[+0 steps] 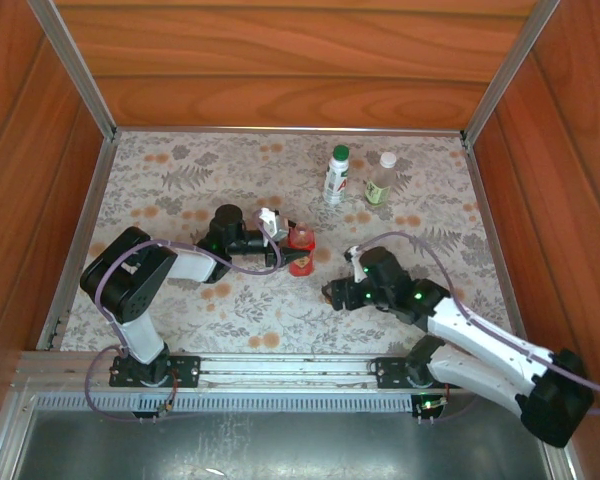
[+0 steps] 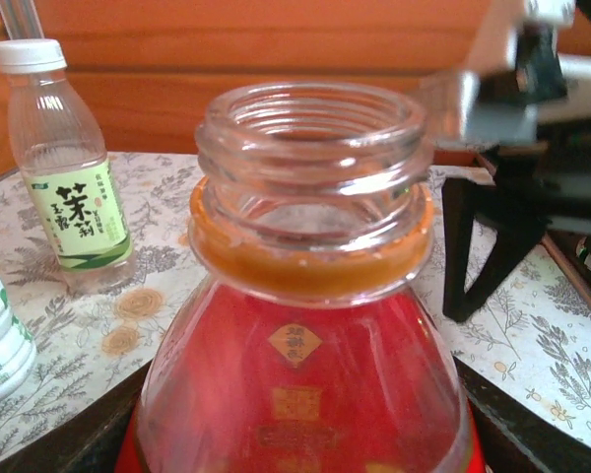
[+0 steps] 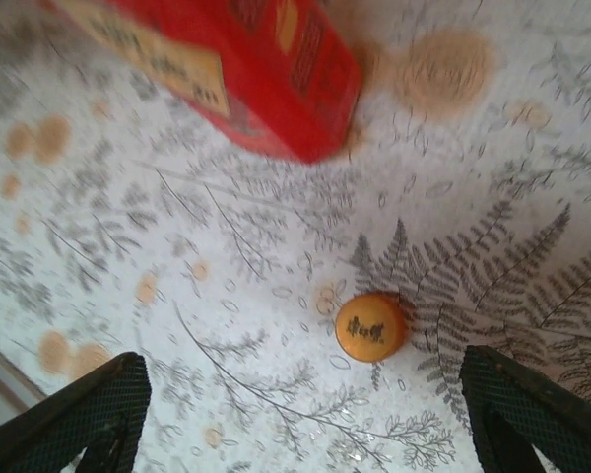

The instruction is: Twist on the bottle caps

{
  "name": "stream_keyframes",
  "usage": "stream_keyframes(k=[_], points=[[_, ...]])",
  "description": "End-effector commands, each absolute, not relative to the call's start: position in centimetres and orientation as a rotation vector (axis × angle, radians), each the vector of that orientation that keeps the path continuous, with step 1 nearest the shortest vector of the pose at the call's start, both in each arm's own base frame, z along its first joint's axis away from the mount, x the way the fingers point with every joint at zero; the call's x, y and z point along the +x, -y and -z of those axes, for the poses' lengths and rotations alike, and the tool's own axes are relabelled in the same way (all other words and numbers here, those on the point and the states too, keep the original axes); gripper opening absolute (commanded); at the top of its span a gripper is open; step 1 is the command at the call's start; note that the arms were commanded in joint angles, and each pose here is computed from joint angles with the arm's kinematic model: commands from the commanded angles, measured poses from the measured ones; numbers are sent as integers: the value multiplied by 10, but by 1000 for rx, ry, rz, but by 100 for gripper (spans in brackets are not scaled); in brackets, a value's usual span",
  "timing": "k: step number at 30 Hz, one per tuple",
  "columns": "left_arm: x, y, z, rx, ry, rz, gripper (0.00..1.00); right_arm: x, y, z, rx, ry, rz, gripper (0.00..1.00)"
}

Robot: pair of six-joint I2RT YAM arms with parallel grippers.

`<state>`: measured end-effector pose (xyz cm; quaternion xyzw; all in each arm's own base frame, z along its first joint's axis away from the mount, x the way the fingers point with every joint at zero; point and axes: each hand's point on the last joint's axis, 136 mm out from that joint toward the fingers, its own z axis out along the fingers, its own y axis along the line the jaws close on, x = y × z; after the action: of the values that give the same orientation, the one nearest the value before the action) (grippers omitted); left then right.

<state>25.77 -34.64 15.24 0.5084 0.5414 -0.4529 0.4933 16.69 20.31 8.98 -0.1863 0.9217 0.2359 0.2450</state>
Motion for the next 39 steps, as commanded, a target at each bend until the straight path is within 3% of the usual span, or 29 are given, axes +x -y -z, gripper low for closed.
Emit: stream_keyframes(k=[1, 6, 14, 28, 39], points=[[258, 348, -140, 1234, -1352, 1099, 62, 173, -204, -75, -522, -2540, -489, 82], [261, 350, -135, 1235, -1363, 1102, 62, 173, -214, -56, -593, -2601, -363, 75], [260, 349, -131, 1238, -1364, 1092, 62, 176, -215, -38, -618, -2628, -220, 55], [260, 349, -131, 1233, -1367, 1094, 62, 182, -213, -22, -574, -2627, -158, 43], [260, 349, -130, 1231, -1371, 1098, 62, 177, -211, -11, -577, -2653, -135, 41]])
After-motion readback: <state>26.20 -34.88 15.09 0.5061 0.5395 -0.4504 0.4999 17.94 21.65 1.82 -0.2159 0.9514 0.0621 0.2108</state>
